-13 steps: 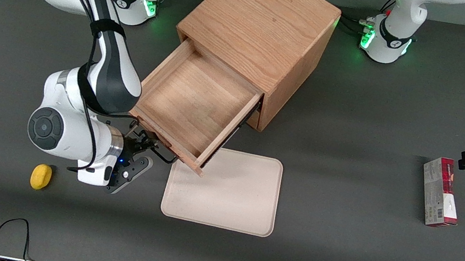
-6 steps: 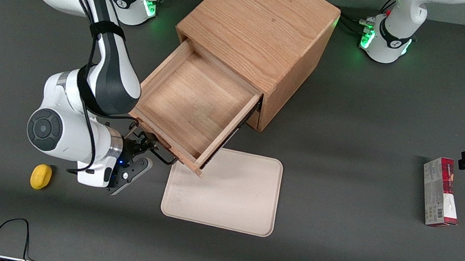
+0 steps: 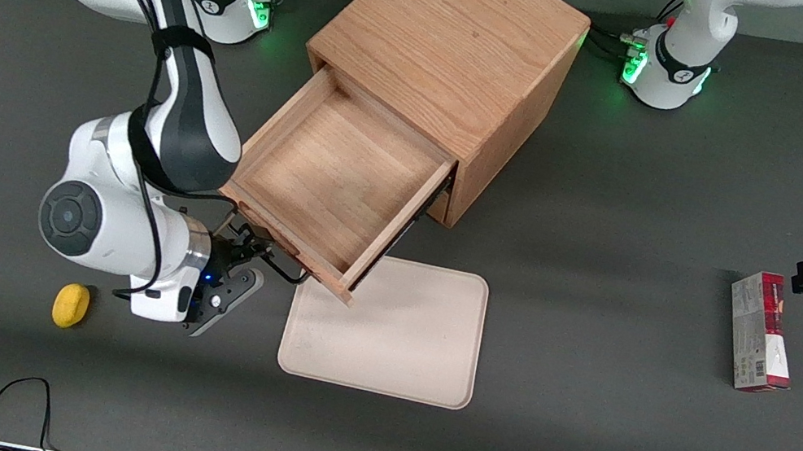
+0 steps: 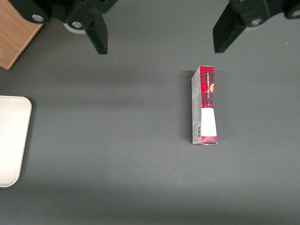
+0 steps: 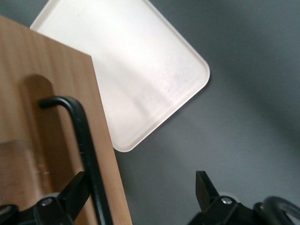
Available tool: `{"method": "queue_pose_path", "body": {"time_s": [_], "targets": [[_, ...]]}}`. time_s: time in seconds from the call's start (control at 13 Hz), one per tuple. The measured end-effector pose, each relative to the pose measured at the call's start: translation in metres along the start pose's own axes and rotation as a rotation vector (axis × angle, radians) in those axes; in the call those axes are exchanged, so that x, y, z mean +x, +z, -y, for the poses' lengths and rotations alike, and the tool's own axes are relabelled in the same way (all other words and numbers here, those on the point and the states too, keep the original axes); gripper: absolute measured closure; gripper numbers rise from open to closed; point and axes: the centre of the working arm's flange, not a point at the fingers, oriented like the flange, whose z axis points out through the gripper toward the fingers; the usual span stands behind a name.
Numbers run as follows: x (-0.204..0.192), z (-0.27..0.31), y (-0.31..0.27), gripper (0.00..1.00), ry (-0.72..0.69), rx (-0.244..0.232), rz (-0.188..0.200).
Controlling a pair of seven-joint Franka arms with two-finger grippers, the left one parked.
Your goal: Open upper drawer
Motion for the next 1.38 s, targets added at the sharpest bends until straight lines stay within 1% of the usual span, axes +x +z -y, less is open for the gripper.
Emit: {"method": "queue_pose_path", "body": {"time_s": [0.23, 0.54, 0.62, 0.69, 0.77, 0.92, 1.0, 1.15, 1.31, 1.38], "targets": [[-0.001, -0.004, -0.026, 0.0, 0.001, -0.014, -0.024], [-0.005, -0.013, -0.029, 0.0, 0.014, -0.018, -0.028], [-0.007, -0.016, -0.033, 0.0, 0.018, -0.025, -0.029], [-0.011, -0.02, -0.04, 0.0, 0.023, -0.04, -0.019], [-0.02, -0.023, -0.051, 0.0, 0.028, -0.06, 0.005], [-0.047, -0.022, -0.083, 0.0, 0.044, -0.079, 0.079], [-0.064, -0.024, -0.1, 0.0, 0.064, -0.085, 0.098], [-0.104, -0.023, -0.129, 0.0, 0.105, -0.094, 0.112], [-0.146, -0.02, -0.142, 0.0, 0.181, -0.087, 0.123], [-0.172, -0.028, -0.144, 0.0, 0.235, -0.075, 0.128]]}}
